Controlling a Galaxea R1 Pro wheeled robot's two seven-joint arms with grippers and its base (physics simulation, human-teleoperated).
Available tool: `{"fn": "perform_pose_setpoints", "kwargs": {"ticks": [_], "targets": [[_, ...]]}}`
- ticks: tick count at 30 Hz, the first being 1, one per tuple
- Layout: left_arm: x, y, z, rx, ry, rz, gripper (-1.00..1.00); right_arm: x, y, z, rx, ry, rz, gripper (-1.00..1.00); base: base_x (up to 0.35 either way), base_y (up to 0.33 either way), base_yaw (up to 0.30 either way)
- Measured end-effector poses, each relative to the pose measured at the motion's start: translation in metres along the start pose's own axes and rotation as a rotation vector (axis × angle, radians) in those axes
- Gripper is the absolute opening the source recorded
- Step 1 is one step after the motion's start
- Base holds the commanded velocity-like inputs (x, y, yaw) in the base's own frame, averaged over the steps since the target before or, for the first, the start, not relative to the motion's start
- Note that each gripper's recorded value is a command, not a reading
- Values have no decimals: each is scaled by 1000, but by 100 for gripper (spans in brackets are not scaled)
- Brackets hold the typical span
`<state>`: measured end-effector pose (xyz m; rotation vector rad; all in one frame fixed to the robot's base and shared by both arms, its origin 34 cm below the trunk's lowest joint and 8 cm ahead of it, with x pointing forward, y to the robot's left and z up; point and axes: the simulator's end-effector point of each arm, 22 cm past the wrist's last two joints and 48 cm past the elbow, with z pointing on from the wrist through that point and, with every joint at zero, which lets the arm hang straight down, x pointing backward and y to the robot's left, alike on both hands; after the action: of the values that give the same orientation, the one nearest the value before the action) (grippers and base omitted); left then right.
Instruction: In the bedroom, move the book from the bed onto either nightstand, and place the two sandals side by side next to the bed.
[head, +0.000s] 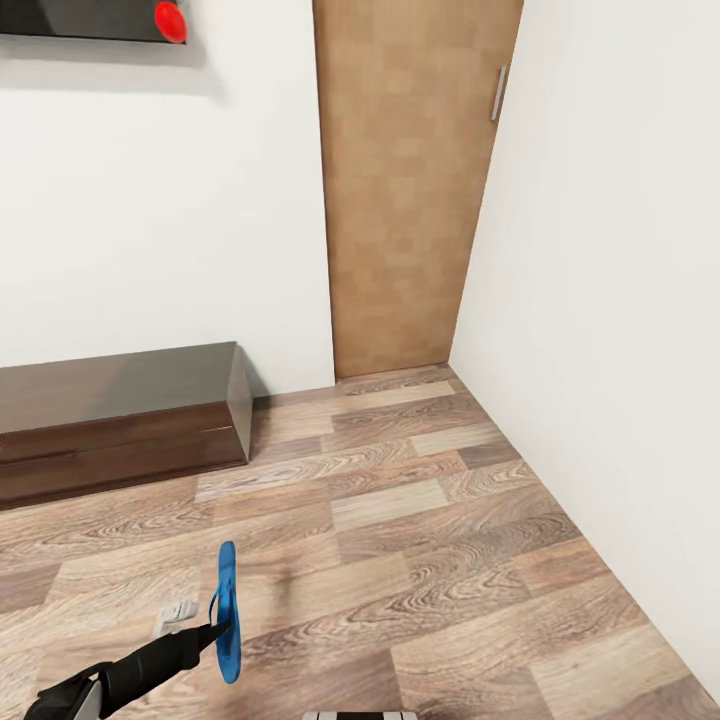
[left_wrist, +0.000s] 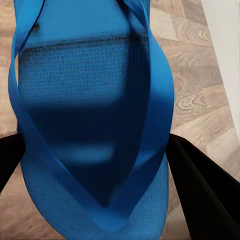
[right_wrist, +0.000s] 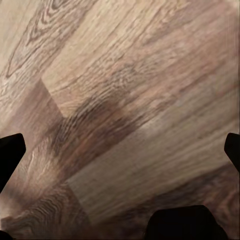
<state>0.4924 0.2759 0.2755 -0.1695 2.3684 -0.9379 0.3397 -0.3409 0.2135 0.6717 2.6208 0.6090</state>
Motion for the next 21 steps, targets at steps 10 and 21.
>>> {"fn": "perform_pose_setpoints", "kwargs": {"ticks": [10, 21], "targets": [[-15, -10, -5, 11, -38, 32, -100, -8, -3, -2, 13, -70, -87, 100, 0, 0, 0], [-31, -23, -12, 26, -72, 59, -100, -19, 4, -7, -5, -118, -106, 100, 0, 0, 0]]}}
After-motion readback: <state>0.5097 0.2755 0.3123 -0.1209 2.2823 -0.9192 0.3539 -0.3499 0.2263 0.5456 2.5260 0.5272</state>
